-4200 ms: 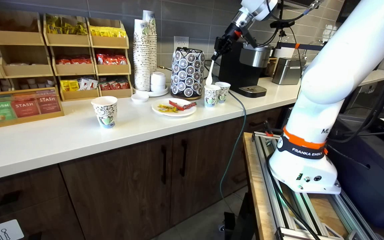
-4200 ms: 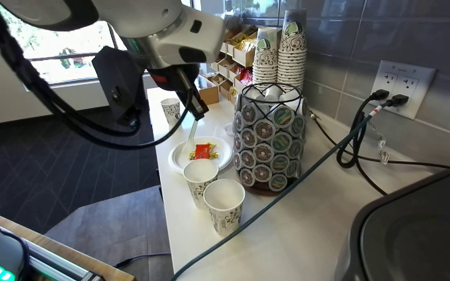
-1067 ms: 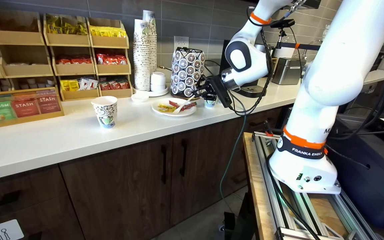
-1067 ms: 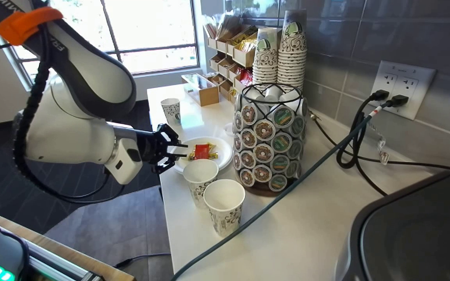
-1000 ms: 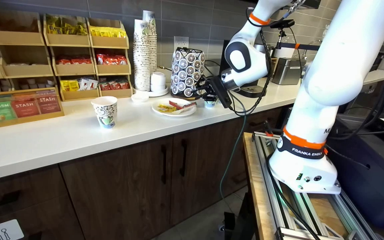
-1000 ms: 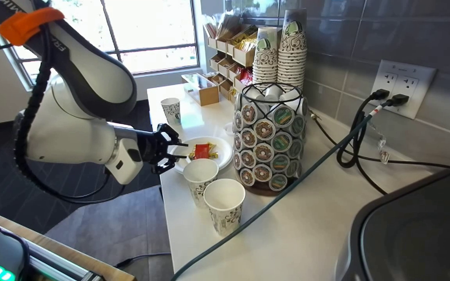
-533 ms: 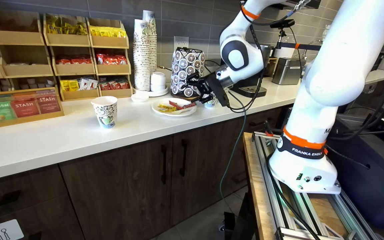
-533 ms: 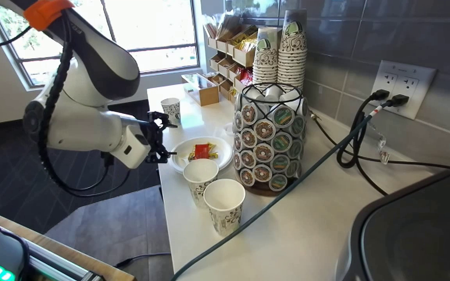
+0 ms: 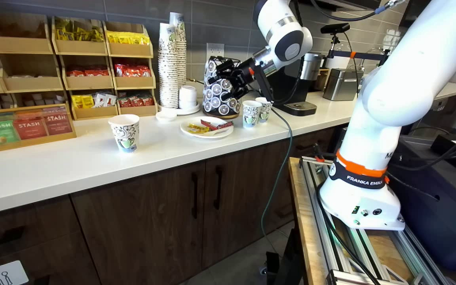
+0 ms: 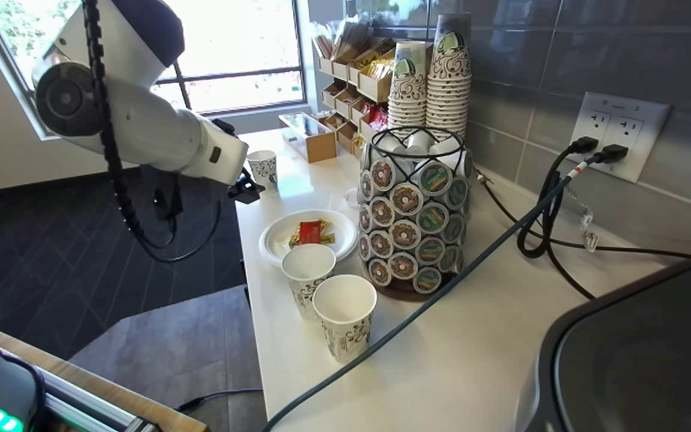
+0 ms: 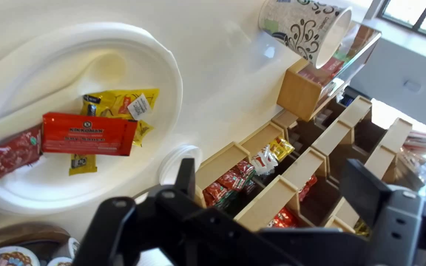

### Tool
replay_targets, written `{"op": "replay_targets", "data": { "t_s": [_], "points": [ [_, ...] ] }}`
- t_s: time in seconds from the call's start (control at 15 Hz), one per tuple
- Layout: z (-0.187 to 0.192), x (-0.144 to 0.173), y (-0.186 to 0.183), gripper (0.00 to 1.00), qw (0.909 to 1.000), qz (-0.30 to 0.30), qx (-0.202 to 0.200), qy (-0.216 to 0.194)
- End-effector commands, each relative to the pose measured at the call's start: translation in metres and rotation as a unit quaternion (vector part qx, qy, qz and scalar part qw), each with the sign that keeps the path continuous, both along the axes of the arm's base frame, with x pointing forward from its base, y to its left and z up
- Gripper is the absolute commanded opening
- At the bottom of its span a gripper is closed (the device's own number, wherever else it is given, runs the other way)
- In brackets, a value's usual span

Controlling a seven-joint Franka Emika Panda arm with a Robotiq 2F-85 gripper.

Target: Put the white spoon on the white plate

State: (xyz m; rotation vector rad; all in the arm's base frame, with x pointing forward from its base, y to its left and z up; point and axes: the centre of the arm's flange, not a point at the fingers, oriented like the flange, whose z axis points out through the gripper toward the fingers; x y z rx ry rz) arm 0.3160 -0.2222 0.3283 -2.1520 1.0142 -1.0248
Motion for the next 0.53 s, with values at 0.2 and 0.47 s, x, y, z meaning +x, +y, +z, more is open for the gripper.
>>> {"op": "replay_targets", "data": {
  "t_s": [0.2, 0.47],
  "points": [
    [0.093, -0.041, -0.054, 1.0, 0.9878, 0.105, -0.112, 0.031],
    [0.131, -0.074, -0.089, 1.0, 0.9702, 0.159, -0.159, 0.091]
  ]
}}
